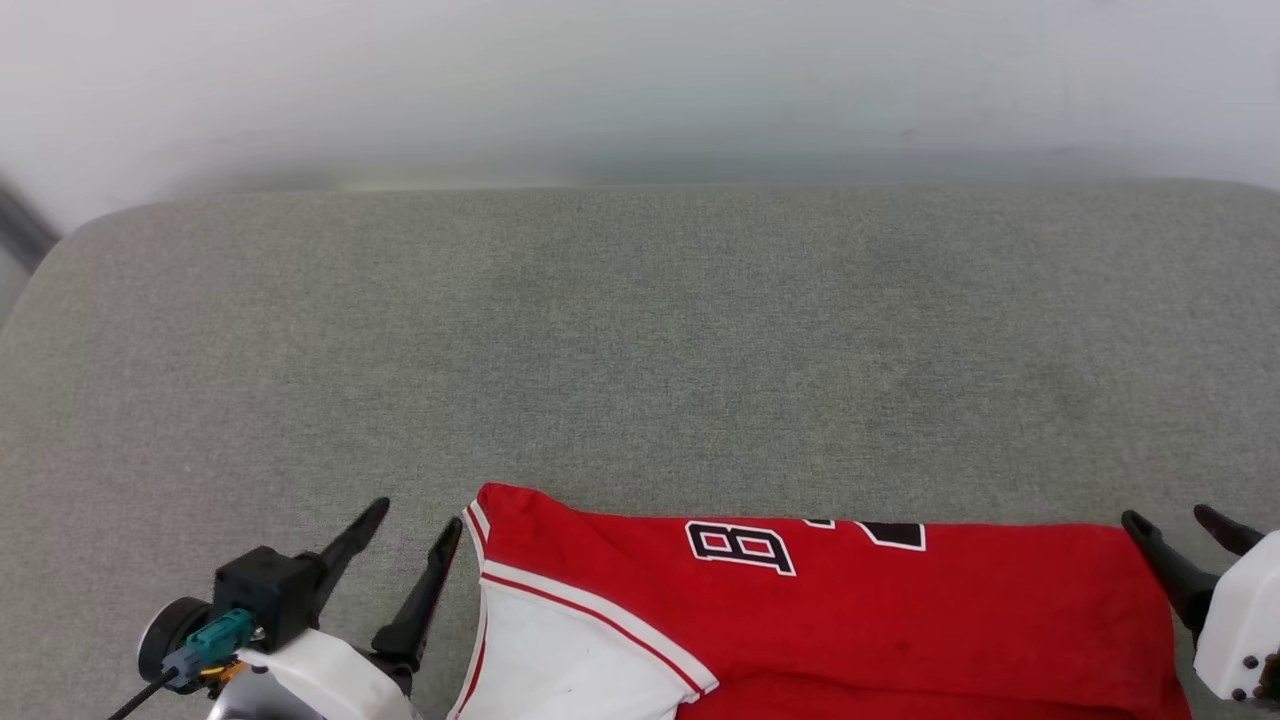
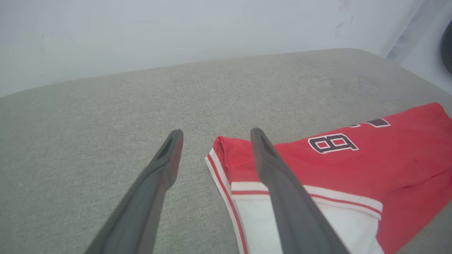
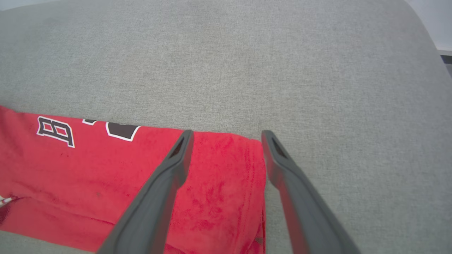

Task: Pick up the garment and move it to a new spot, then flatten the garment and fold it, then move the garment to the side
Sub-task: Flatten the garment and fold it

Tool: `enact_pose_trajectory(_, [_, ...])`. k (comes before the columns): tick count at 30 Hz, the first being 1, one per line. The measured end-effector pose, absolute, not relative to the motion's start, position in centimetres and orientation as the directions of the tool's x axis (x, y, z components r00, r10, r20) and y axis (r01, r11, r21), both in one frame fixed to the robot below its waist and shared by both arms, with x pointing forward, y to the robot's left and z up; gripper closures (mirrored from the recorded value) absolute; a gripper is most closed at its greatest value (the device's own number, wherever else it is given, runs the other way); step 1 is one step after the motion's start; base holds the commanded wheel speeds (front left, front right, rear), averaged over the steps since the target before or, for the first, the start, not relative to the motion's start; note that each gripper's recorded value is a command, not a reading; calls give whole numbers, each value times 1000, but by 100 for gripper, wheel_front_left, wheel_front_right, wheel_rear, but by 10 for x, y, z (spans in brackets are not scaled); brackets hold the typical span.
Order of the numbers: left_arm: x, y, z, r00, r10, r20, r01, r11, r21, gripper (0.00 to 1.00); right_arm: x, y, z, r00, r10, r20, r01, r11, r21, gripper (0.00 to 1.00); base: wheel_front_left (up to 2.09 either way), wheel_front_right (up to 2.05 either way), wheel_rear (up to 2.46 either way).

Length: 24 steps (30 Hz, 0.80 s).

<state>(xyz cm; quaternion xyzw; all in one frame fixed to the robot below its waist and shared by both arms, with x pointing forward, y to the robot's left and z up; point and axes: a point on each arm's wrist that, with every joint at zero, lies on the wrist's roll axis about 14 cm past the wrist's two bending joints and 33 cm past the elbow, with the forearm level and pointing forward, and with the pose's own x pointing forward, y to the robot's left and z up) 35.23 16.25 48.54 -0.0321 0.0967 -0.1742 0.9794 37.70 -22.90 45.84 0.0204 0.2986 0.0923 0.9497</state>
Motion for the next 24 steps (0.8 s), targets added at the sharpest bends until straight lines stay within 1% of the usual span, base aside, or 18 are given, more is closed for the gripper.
enact_pose_trajectory(3, [359,172,504,955,-281,-99,273,958,-89,0,376,-236,468,830,150,-538,-117,988,96,0,0,0,0])
enact_pose_trajectory(6, [369,181,541,980,-191,47,195,976,-99,0,371,-238,469,838,123,-531,-63,989,130,0,0,0,0])
enact_pose_trajectory(11, [361,203,570,981,-51,188,77,988,-133,0,359,-246,453,816,68,-574,29,987,157,0,0,0,0])
enact_pose_trajectory(13, [355,214,576,974,6,226,34,985,-172,0,353,-247,443,801,52,-596,65,983,172,0,0,0,0])
enact_pose_trajectory(15, [348,227,572,972,58,227,-11,979,-205,0,348,-251,433,783,31,-621,103,979,178,0,0,0,0])
enact_pose_trajectory(17, [342,238,570,969,86,232,-37,978,-207,0,346,-254,425,769,18,-639,131,974,184,0,0,0,0])
enact_pose_trajectory(21, [336,238,556,977,47,207,-16,989,-150,0,340,-255,404,734,9,-679,181,961,208,0,0,0,0])
enact_pose_trajectory(24, [334,232,540,987,1,158,12,997,-79,0,337,-254,390,706,5,-709,196,960,201,0,0,0,0])
